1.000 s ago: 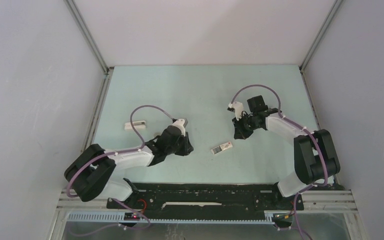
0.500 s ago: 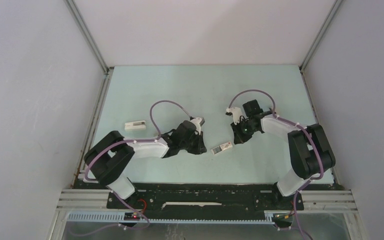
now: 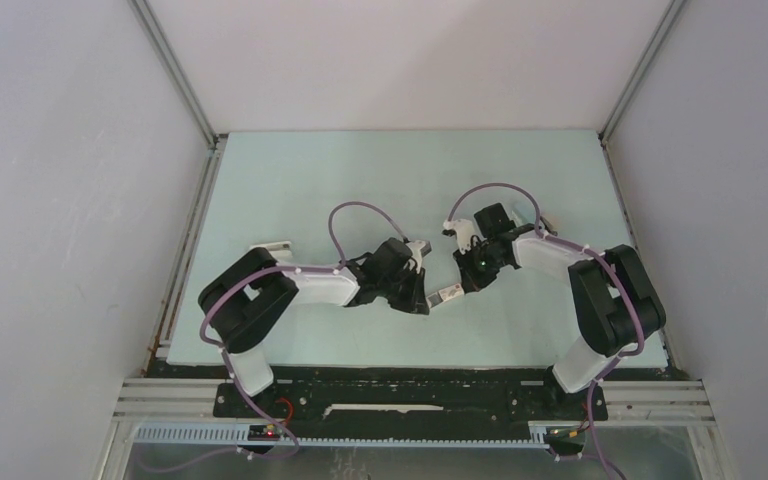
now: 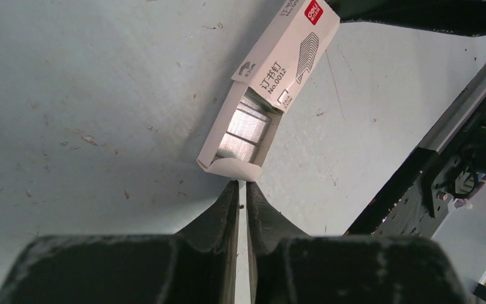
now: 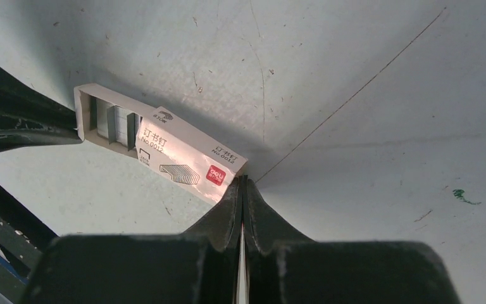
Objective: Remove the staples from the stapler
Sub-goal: Close the staple box at the center of the board.
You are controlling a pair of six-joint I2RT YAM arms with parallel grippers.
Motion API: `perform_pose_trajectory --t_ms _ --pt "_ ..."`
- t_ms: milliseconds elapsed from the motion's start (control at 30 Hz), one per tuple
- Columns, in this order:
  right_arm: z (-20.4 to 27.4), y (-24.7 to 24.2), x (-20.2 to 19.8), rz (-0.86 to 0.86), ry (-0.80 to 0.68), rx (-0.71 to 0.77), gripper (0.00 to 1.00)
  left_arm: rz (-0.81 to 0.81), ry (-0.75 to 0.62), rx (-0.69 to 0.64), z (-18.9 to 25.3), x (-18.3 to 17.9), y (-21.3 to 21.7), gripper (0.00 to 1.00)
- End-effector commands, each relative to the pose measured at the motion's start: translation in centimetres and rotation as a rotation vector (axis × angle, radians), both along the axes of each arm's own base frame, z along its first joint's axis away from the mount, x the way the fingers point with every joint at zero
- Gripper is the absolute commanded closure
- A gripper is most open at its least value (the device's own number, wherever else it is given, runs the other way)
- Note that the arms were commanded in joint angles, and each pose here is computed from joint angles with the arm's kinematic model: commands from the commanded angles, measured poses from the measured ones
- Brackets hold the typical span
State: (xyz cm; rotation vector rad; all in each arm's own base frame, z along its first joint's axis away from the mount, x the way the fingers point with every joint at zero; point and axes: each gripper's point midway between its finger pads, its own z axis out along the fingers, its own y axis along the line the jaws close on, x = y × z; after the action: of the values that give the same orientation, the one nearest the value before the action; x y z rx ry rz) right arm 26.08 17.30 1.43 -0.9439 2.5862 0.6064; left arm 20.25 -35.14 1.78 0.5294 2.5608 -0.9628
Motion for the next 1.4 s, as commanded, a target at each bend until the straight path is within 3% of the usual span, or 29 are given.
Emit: perform_pose_trajectory --t_ms 0,800,1367 --pt "-0.3 0.9 -0.1 -0.009 0.016 -0.003 0.96 -0.023 0.018 0.030 -0.1 0.0 -0.3 0.87" --pt "-0.4 2.2 -0.8 0.027 0.043 0.005 0.95 0.043 -0.045 0.014 0.9 2.4 0.5 0.85" --pt "-0.7 0.6 0.5 -0.019 0.030 -0.041 0.95 0.059 -0.158 -0.035 4.4 1.1 3.3 0.64"
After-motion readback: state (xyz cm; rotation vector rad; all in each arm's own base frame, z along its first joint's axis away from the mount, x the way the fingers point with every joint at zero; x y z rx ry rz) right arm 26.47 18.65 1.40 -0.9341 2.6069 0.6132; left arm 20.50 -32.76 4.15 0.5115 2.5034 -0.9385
